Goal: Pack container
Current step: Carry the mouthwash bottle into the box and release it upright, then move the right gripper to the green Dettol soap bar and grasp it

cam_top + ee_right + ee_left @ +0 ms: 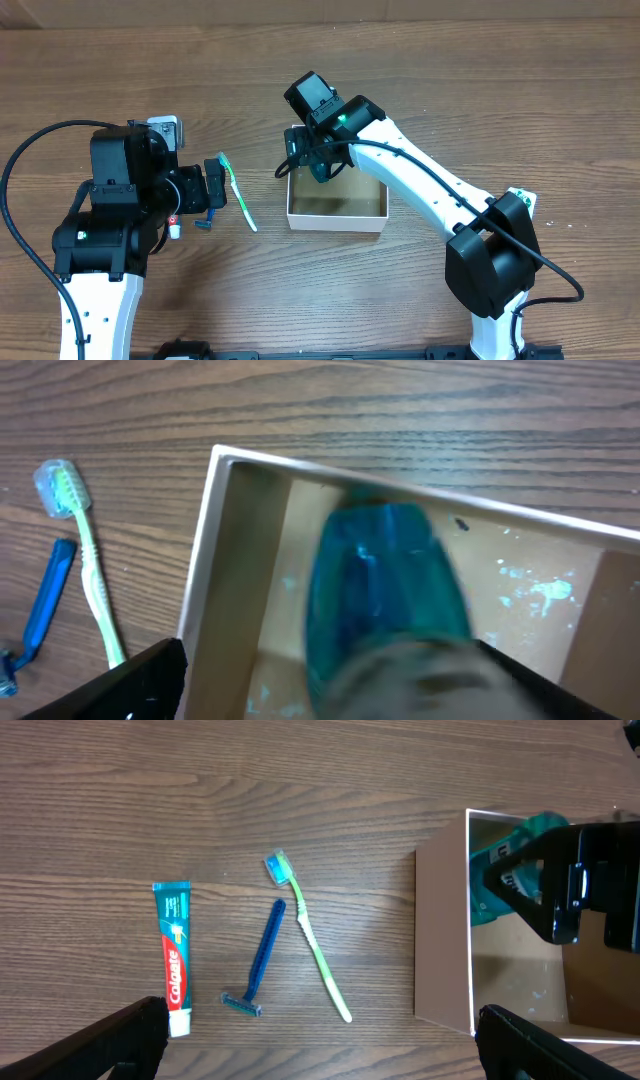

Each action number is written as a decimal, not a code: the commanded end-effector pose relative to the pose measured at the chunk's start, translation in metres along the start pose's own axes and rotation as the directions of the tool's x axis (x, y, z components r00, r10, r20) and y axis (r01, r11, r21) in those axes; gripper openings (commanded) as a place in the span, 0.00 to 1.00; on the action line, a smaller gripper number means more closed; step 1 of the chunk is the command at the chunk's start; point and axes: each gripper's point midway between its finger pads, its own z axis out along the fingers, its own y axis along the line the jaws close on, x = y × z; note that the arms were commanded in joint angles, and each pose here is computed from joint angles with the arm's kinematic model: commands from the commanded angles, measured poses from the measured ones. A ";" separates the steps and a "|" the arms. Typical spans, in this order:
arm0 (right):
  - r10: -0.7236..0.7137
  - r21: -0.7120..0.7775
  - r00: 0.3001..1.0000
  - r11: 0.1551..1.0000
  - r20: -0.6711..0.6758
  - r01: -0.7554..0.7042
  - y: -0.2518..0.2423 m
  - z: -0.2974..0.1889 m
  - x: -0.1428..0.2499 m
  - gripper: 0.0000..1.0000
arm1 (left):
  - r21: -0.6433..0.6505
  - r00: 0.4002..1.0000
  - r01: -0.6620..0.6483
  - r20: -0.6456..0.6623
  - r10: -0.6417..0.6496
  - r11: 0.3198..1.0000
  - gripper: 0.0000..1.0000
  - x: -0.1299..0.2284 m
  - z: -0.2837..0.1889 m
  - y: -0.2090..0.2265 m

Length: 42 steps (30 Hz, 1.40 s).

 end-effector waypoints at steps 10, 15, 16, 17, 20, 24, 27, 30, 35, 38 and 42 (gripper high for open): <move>-0.010 -0.066 0.999 0.998 0.036 0.012 0.015 -0.021 -0.009 0.88 | 0.018 1.000 0.000 0.027 -0.001 1.000 1.00 -0.009 -0.007 -0.005; -0.009 -0.065 0.999 0.998 0.039 0.012 0.014 -0.021 -0.010 0.88 | 0.018 1.000 0.001 0.027 -0.001 1.000 1.00 -0.009 -0.007 -0.005; -0.009 -0.062 0.999 0.998 0.040 0.012 0.014 -0.021 -0.010 0.88 | 0.018 1.000 0.001 0.027 -0.001 1.000 1.00 -0.009 -0.007 -0.005; -0.008 -0.052 0.999 0.999 0.051 0.010 0.012 -0.023 -0.012 0.89 | 0.018 1.000 0.000 0.026 -0.001 1.000 1.00 -0.009 -0.007 -0.005; 0.001 0.002 0.991 1.000 0.137 -0.001 0.001 -0.045 -0.026 0.92 | 0.018 1.000 0.001 0.027 -0.001 1.000 1.00 -0.009 -0.007 -0.005; -0.040 -0.009 0.973 0.999 0.227 0.044 0.001 -0.099 -0.040 0.96 | 0.018 1.000 0.001 0.028 -0.001 1.000 1.00 -0.009 -0.007 -0.005; -0.016 -0.026 0.943 0.999 0.333 0.026 -0.004 -0.166 -0.051 1.00 | 0.018 1.000 0.001 0.027 -0.001 1.000 1.00 -0.009 -0.007 -0.005; 0.054 -0.059 0.900 0.998 0.433 -0.032 -0.030 -0.220 -0.062 1.00 | 0.018 1.000 0.001 0.027 -0.001 1.000 1.00 -0.009 -0.007 -0.005; 0.408 0.005 0.775 0.884 0.483 -0.468 -0.166 -0.268 -0.050 1.00 | 0.018 1.000 0.001 0.027 -0.001 1.000 1.00 -0.009 -0.007 -0.005; 0.620 0.129 0.661 0.680 0.423 -0.721 -0.264 -0.269 -0.003 1.00 | 0.018 1.000 0.001 0.027 -0.001 1.000 1.00 -0.009 -0.007 -0.005; 0.748 0.252 0.566 0.507 0.347 -0.825 -0.320 -0.262 0.051 1.00 | 0.016 1.000 0.002 0.012 -0.002 1.000 1.00 -0.005 -0.007 -0.005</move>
